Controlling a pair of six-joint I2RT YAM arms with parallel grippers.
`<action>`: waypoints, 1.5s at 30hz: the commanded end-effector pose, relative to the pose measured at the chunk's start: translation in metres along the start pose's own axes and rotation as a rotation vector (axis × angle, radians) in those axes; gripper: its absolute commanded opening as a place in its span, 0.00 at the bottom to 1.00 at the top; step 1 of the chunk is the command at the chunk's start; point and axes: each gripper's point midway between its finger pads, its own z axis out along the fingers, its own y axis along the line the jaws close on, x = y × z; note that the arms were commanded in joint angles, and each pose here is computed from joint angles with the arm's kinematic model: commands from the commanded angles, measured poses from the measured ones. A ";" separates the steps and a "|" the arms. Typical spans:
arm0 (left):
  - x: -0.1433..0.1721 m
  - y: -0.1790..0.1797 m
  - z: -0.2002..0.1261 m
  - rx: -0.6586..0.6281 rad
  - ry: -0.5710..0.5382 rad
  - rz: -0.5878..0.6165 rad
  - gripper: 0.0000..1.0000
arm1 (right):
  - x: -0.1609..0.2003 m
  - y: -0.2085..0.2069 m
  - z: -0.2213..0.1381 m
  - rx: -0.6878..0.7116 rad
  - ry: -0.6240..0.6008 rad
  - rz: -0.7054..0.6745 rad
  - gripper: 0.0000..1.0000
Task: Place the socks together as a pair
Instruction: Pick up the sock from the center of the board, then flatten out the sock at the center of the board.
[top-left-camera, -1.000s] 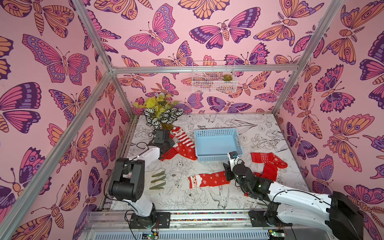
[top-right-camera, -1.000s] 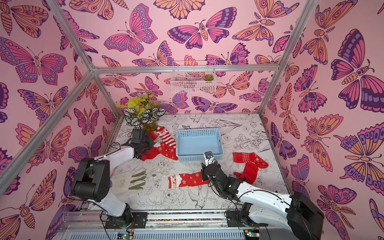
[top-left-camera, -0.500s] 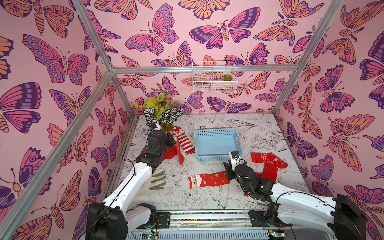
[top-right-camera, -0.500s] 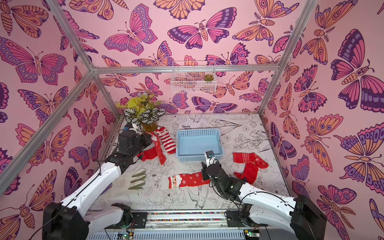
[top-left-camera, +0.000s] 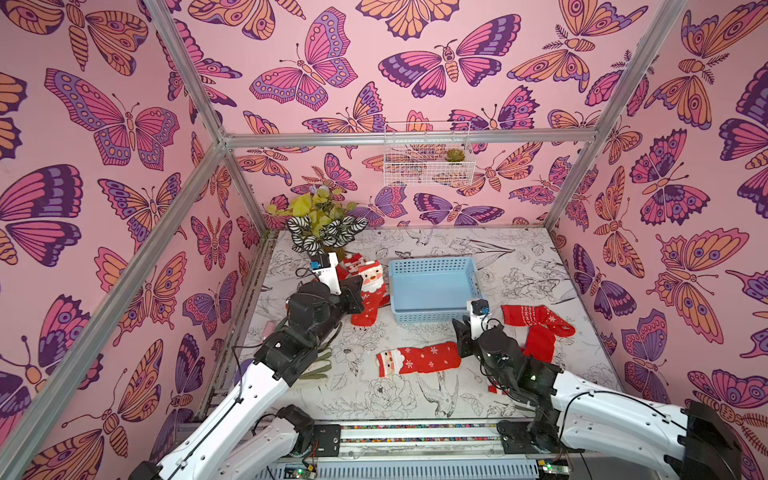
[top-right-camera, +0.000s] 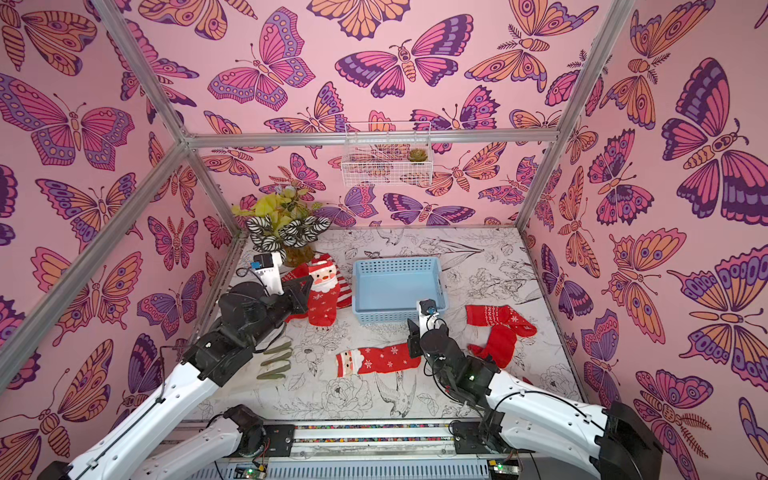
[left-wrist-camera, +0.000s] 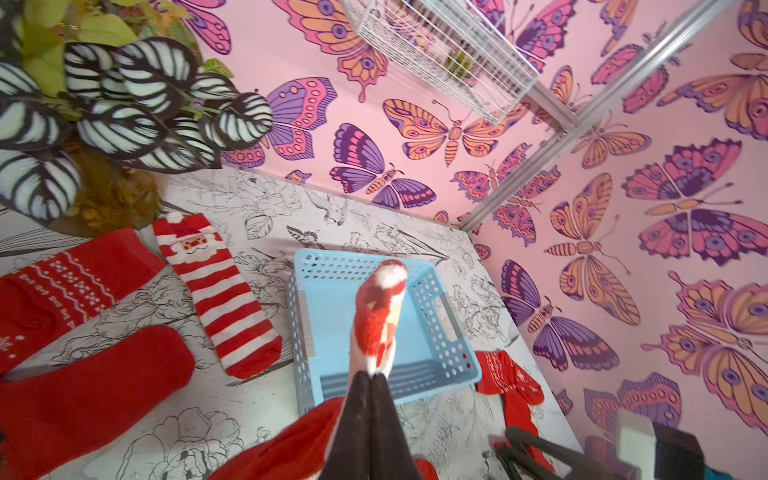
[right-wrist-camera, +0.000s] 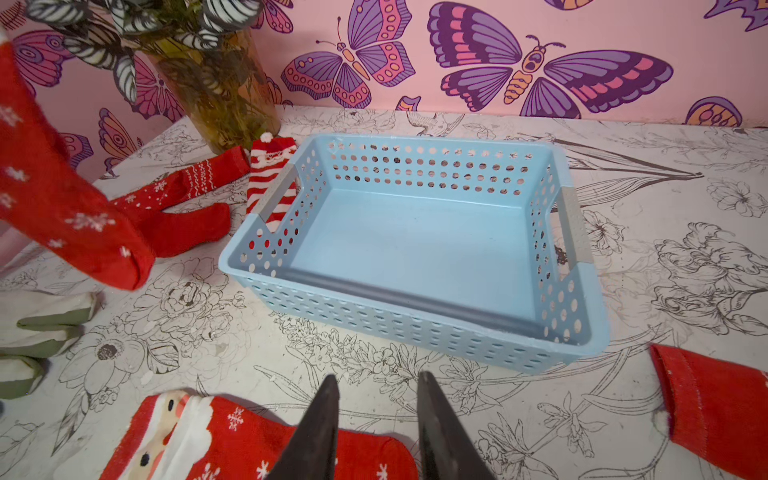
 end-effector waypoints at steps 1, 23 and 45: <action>0.016 -0.010 -0.002 0.011 0.042 0.052 0.00 | 0.001 -0.015 -0.005 0.053 -0.021 0.009 0.34; 0.126 -0.026 0.008 -0.171 -0.045 -0.181 0.00 | 0.015 -0.067 -0.057 0.226 0.098 0.241 0.35; 0.187 0.132 -0.024 -0.604 0.044 -0.227 0.60 | 0.079 0.071 0.011 -0.028 0.482 0.292 0.37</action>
